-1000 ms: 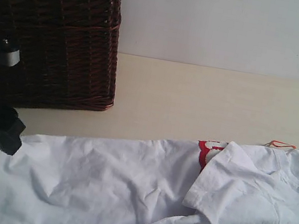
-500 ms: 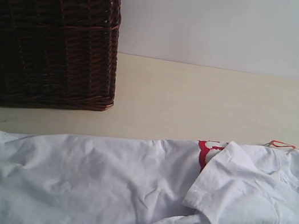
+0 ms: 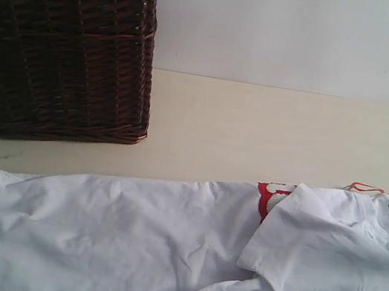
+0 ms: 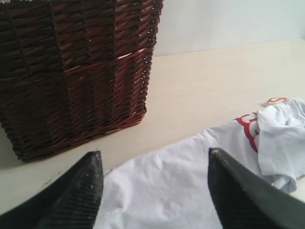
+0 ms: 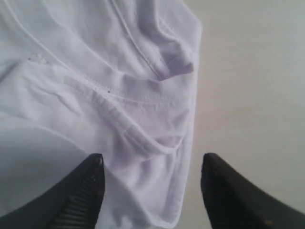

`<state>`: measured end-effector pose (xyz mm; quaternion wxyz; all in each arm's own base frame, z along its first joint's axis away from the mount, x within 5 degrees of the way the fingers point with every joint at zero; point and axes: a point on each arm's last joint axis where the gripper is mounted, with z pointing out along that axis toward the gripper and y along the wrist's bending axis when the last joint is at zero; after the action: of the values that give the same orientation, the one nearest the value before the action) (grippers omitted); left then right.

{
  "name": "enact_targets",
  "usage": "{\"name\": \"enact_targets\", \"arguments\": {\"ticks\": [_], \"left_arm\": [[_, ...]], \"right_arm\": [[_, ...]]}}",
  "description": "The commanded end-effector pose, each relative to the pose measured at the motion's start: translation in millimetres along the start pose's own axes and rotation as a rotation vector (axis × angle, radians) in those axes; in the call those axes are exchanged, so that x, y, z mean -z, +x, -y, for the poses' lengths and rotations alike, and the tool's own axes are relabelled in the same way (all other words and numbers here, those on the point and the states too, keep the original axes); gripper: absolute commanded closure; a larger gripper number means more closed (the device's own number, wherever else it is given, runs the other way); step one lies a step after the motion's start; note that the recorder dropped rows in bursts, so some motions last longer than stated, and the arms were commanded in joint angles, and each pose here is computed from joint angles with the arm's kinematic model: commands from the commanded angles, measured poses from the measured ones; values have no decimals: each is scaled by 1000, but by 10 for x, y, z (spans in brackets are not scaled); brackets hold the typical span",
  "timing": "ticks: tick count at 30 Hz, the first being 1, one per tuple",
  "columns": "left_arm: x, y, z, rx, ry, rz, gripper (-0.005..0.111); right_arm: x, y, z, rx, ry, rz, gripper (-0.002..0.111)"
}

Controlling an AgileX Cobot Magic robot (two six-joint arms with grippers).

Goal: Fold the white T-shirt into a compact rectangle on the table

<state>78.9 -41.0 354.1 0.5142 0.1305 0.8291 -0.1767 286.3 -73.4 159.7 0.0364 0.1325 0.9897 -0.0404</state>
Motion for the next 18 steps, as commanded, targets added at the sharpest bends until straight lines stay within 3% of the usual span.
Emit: {"name": "enact_targets", "arguments": {"ticks": [1,13,16,18], "left_arm": [[72,20,23,-21,25,28,45],[283,47,25,-37,28,116,45],[283,47,25,-37,28,116,45],[283,47,28,-34,31,116,45]], "right_arm": [[-132,-103,5,-2,-3,15,49],[-529,-97,-25,13,-1,-91,51],[-588,-86,-29,19,0,-112,60],[-594,-82,-37,33,-1,-118,74]]}}
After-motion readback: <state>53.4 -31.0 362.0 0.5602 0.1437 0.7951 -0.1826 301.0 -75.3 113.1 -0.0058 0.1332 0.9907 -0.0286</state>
